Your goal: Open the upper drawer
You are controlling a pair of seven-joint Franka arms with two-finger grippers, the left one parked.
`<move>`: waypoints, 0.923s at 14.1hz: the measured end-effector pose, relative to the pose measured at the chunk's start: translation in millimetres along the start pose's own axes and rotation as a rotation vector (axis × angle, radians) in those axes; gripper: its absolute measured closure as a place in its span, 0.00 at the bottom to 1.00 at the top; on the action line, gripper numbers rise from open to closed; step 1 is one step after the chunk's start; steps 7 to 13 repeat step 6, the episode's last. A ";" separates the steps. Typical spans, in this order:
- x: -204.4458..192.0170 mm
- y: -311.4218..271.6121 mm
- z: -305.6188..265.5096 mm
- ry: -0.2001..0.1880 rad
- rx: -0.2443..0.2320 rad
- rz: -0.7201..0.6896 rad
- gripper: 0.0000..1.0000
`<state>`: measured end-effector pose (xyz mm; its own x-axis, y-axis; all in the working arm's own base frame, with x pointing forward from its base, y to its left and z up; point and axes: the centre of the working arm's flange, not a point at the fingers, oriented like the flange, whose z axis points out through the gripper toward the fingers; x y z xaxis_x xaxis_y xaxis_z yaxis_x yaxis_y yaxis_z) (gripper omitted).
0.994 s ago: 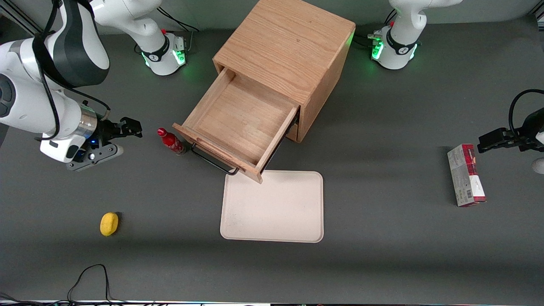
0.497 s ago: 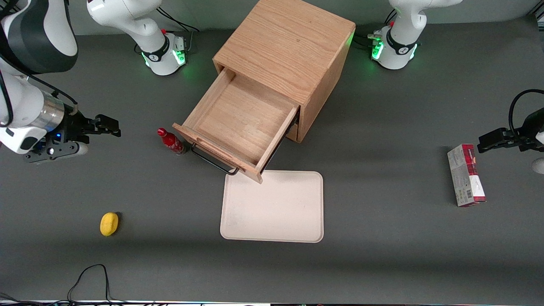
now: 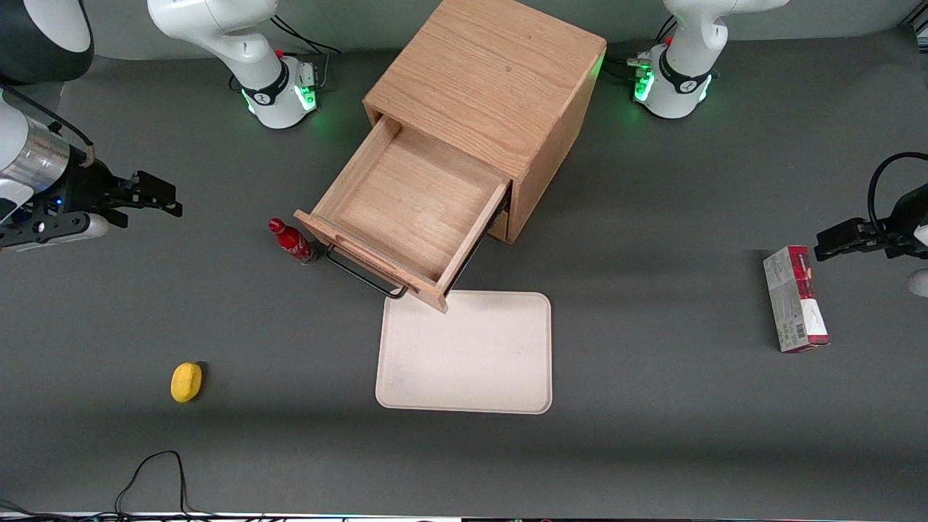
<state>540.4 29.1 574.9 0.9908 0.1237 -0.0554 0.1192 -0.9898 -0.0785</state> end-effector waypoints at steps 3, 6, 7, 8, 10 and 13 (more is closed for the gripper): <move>2.5 1.5 2.2 -0.001 -0.009 -0.005 0.00; 5.7 4.9 2.1 -0.001 -0.060 -0.034 0.00; 5.7 4.9 2.1 -0.001 -0.060 -0.034 0.00; 5.7 4.9 2.1 -0.001 -0.060 -0.034 0.00; 5.7 4.9 2.1 -0.001 -0.060 -0.034 0.00; 5.7 4.9 2.1 -0.001 -0.060 -0.034 0.00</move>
